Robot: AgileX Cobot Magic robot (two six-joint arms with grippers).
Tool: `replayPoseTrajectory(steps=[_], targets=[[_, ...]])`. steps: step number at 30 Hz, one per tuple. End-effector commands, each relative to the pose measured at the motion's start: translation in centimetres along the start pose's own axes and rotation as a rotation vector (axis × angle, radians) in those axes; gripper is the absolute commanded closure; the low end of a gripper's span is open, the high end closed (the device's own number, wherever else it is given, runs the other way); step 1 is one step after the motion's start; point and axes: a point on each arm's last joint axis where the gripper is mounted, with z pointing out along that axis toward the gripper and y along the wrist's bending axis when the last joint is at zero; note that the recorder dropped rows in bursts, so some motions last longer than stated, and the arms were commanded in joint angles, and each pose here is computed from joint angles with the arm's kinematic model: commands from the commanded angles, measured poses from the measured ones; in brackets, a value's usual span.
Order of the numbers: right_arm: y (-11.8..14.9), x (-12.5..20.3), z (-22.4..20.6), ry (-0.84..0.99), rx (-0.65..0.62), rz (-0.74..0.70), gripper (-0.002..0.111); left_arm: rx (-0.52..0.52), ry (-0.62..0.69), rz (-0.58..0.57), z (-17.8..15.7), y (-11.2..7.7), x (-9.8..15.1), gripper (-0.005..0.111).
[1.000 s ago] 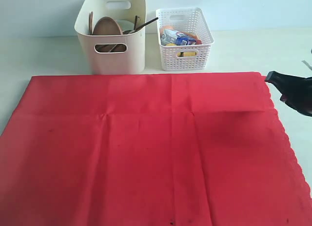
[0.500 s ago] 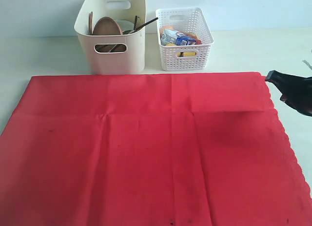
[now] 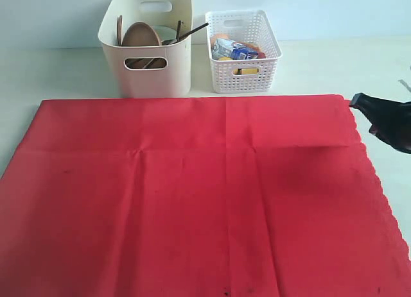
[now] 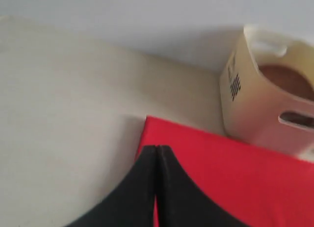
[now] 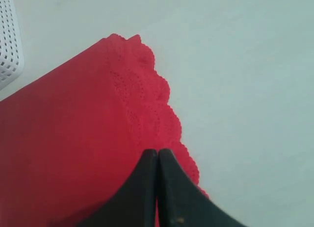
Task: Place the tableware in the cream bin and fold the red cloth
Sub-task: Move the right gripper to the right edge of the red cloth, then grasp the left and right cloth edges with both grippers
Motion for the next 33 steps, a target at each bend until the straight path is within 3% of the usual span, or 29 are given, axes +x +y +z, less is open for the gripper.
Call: replayPoseTrajectory(steps=[1,5,8,12,14,16,20,23,25,30,33], targets=[[-0.1,-0.1,-0.2,-0.01,-0.002,0.002,0.108,-0.012,0.341,0.055,3.5,-0.8,-0.3,0.107],[-0.1,-0.1,-0.2,-0.01,-0.002,0.007,0.108,0.069,0.528,0.123,6.5,-2.0,1.1,0.107],[-0.1,-0.1,-0.2,-0.01,-0.002,0.011,0.108,0.257,0.671,0.165,8.1,-3.4,2.4,0.107],[-0.1,-0.1,-0.2,-0.008,-0.002,0.018,0.108,0.578,0.668,0.126,10.1,-4.9,2.8,0.107],[-0.1,-0.1,-0.2,-0.004,0.0,0.018,0.108,0.615,0.659,0.06,10.9,-4.6,2.7,0.107],[-0.2,0.0,-0.2,0.0,0.002,0.016,0.108,0.576,0.642,0.047,11.8,-3.5,2.6,0.107],[-0.2,0.0,-0.2,0.002,0.003,0.016,0.108,0.36,0.644,-0.016,13.0,-0.9,3.3,0.107],[-0.2,0.0,-0.2,0.0,0.002,0.016,0.108,0.312,0.637,0.005,13.2,-0.4,3.5,0.103],[-0.2,0.0,-0.2,0.0,0.002,0.016,0.108,0.296,0.63,0.015,13.3,-0.2,3.5,0.091],[-0.2,0.0,-0.2,-0.001,0.001,0.016,0.108,0.134,0.591,0.099,13.8,1.4,3.6,0.047],[-0.1,-0.1,-0.2,-0.003,0.0,0.016,0.108,0.106,0.623,0.103,13.9,1.8,4.6,0.034]])
